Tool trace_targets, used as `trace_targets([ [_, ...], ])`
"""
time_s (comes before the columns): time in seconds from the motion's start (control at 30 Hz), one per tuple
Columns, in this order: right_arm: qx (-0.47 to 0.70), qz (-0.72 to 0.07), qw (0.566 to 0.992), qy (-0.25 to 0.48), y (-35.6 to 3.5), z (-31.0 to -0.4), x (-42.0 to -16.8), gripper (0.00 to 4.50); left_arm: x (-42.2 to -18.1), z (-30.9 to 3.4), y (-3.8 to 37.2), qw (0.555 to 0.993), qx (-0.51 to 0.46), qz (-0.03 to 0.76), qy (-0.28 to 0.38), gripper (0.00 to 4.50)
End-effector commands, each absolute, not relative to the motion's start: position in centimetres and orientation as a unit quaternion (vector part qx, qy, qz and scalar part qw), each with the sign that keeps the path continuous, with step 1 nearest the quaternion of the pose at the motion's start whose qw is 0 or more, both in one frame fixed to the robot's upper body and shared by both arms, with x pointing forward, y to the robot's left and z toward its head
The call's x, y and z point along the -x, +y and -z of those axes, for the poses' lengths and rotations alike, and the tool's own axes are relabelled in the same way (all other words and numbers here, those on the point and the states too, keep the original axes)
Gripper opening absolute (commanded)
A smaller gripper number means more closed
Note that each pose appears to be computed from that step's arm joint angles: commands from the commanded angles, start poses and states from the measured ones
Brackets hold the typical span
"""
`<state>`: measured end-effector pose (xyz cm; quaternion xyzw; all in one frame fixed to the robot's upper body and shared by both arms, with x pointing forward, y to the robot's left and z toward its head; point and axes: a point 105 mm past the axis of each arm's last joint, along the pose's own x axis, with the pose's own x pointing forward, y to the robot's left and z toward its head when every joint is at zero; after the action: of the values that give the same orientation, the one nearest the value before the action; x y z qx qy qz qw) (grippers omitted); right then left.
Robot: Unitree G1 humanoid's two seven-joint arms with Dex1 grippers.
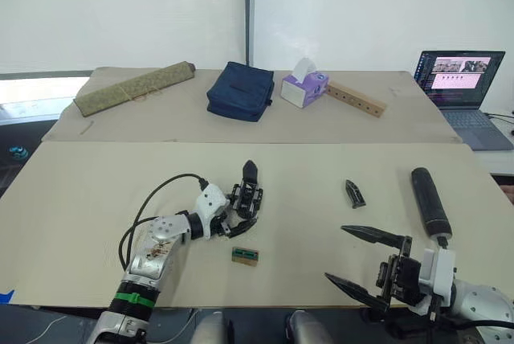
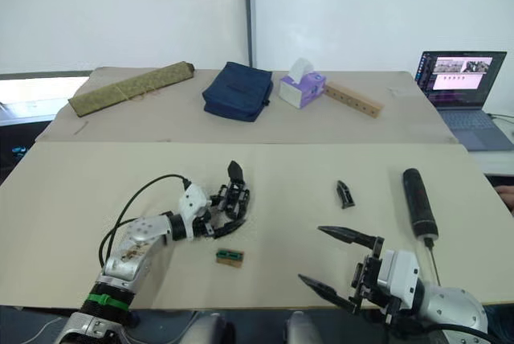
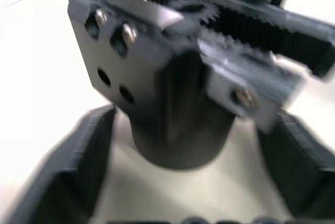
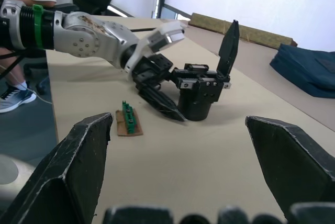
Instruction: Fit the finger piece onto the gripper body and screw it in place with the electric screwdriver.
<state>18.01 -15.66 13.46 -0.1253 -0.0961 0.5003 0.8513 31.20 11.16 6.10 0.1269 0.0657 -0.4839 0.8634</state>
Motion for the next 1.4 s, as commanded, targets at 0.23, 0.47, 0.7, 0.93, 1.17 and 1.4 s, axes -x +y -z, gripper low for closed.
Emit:
trace_targets([
  [0.23, 0.17, -0.352, 0.92, -0.018, -19.9, -13.4, -18.2, 4.5, -28.7, -7.7, 20.0, 0.846, -0.073, 0.523, 0.075, 4.45],
  [0.47, 0.179, -0.211, 0.956, 0.097, -23.6, -10.9, -17.5, 4.5, -28.0, -11.8, 23.3, 0.835, -0.07, 0.545, 0.034, 4.45],
  [0.7, 0.076, -0.12, 0.979, 0.144, -24.2, -12.1, -21.2, 4.5, -28.5, -17.3, 19.5, 0.818, -0.05, 0.569, -0.06, 4.45],
  [0.93, 0.076, -0.109, 0.959, 0.251, -24.5, -14.6, -27.5, 4.5, -27.0, -18.9, 14.6, 0.781, -0.02, 0.62, -0.067, 4.45],
  [1.17, 0.098, -0.128, 0.934, 0.318, -23.2, -13.3, -32.3, 4.5, -26.4, -19.5, 12.6, 0.763, -0.041, 0.639, -0.089, 4.45],
  [1.4, 0.126, -0.133, 0.918, 0.353, -22.5, -11.4, -33.8, 4.5, -25.9, -19.2, 12.4, 0.767, -0.039, 0.635, -0.087, 4.45],
])
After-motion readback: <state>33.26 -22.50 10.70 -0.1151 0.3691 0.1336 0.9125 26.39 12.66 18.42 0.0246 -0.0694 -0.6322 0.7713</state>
